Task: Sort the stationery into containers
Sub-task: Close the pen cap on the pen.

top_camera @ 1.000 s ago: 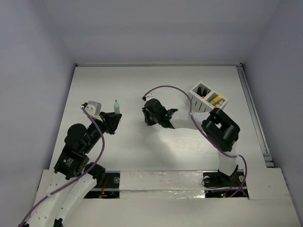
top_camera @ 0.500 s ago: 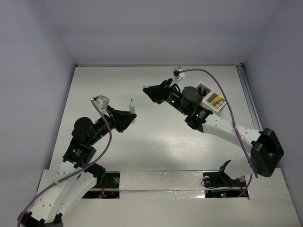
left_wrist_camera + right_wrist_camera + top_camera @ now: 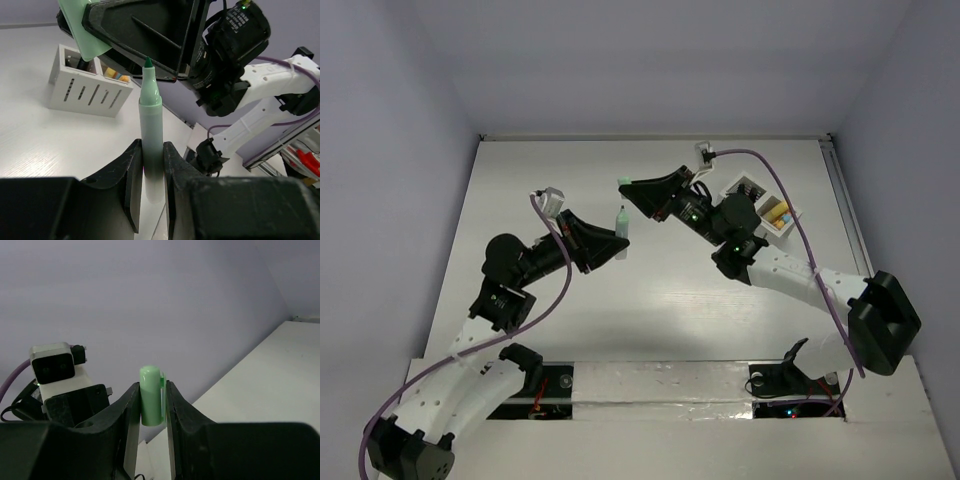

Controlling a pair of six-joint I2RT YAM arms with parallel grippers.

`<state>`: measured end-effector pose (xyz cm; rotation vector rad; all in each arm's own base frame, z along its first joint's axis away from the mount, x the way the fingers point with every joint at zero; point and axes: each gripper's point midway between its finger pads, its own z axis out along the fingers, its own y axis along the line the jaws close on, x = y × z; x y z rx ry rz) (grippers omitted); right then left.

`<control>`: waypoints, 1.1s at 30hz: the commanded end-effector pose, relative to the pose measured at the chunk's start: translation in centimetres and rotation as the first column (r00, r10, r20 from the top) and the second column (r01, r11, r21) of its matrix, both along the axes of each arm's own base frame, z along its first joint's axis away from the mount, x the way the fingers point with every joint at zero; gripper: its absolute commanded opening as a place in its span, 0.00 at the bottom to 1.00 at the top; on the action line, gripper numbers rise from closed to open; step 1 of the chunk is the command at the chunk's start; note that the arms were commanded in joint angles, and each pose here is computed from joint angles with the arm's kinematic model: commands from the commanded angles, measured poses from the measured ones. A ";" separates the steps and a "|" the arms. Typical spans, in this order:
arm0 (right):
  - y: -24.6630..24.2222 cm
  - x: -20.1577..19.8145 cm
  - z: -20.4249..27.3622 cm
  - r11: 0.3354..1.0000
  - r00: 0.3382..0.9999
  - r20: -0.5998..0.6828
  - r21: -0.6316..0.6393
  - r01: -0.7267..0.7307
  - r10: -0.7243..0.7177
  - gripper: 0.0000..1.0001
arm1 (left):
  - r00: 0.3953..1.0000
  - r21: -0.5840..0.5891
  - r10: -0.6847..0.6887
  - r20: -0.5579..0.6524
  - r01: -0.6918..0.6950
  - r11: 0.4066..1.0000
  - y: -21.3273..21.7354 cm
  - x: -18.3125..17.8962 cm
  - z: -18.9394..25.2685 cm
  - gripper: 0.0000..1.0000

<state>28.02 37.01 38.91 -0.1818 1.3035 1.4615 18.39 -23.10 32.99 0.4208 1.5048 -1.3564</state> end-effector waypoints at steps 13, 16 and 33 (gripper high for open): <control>-2.0 -2.7 5.8 0.983 0.990 0.137 0.172 -0.069 0.045 0.00 | 0.996 -0.062 -0.072 0.060 0.076 0.995 -0.2 -0.6 1.3 0.00; -1.9 -3.0 5.7 0.982 0.988 0.141 0.169 -0.082 0.059 0.00 | 0.996 -0.064 -0.061 0.068 0.065 0.996 0.0 -0.4 1.5 0.00; -0.4 -3.8 4.9 0.973 0.977 0.157 0.158 -0.167 0.142 0.00 | 0.996 -0.072 -0.051 0.071 0.056 0.996 0.2 0.0 1.8 0.00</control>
